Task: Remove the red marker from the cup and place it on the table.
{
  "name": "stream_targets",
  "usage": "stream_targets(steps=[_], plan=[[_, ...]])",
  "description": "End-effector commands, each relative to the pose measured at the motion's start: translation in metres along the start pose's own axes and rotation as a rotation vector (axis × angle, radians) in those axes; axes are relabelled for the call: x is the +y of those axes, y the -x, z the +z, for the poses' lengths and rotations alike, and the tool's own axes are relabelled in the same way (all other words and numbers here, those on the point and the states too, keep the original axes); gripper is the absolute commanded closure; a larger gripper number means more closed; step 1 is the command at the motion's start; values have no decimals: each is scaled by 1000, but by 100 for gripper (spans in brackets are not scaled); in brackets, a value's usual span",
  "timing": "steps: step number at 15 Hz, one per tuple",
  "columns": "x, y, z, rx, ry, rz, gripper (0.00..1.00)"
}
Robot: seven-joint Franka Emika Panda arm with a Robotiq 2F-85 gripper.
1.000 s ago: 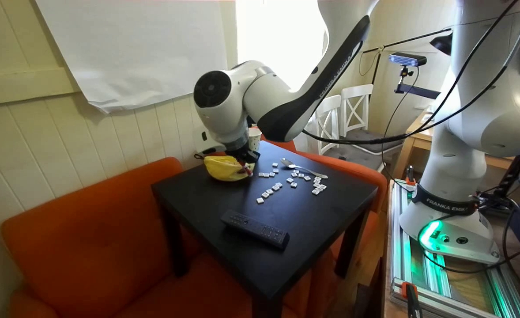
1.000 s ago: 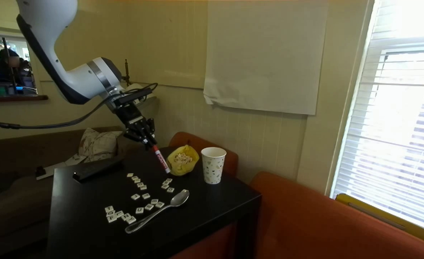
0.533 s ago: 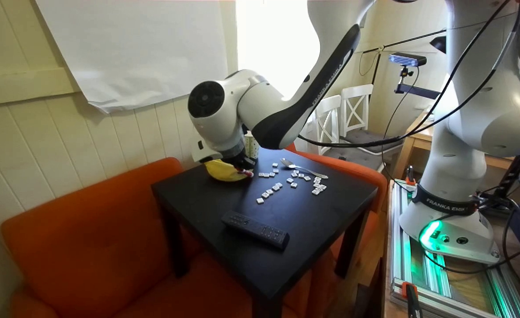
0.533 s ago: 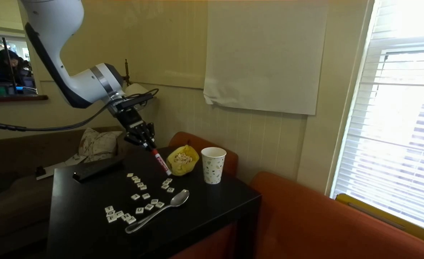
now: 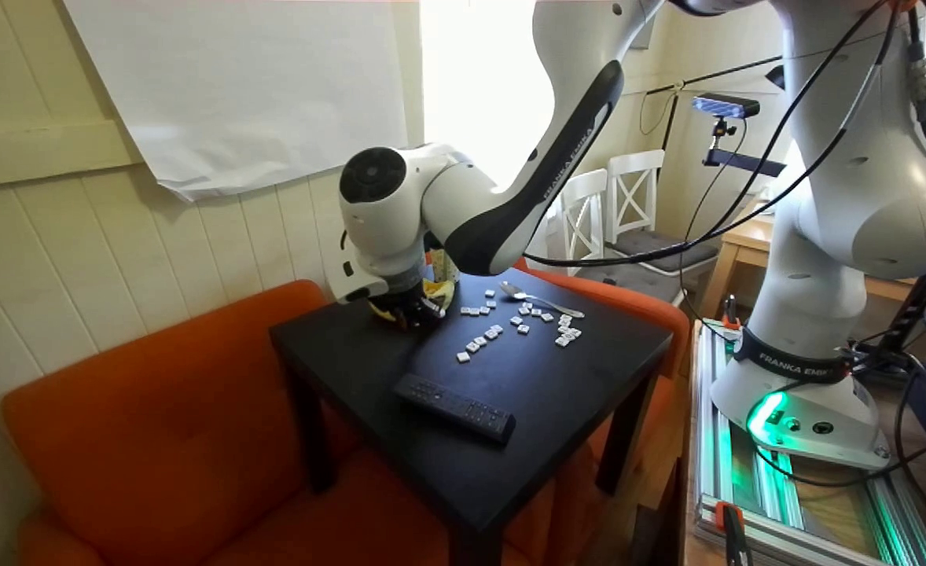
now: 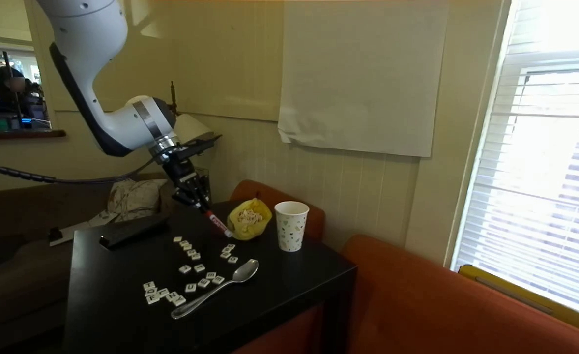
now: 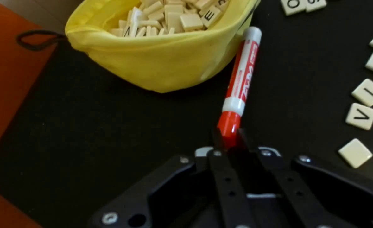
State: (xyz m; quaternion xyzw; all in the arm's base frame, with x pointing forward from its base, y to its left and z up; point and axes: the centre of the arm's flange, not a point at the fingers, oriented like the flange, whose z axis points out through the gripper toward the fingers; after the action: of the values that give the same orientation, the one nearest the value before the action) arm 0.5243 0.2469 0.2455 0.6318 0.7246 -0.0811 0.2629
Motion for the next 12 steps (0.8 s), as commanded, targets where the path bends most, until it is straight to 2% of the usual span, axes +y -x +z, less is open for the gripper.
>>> stream_targets(steps=[1, 3, 4, 5, 6, 10, 11, 12], plan=[[7, 0, 16, 89, -28, -28, 96], [9, 6, 17, 111, -34, -24, 96], [9, 11, 14, 126, -36, -23, 59], [10, 18, 6, 140, -29, -18, 58], [11, 29, -7, 155, -13, -11, 53], [4, 77, -76, 293, 35, 28, 25], [1, 87, -93, 364, 44, 55, 19], [-5, 97, -109, 397, 43, 106, 11]])
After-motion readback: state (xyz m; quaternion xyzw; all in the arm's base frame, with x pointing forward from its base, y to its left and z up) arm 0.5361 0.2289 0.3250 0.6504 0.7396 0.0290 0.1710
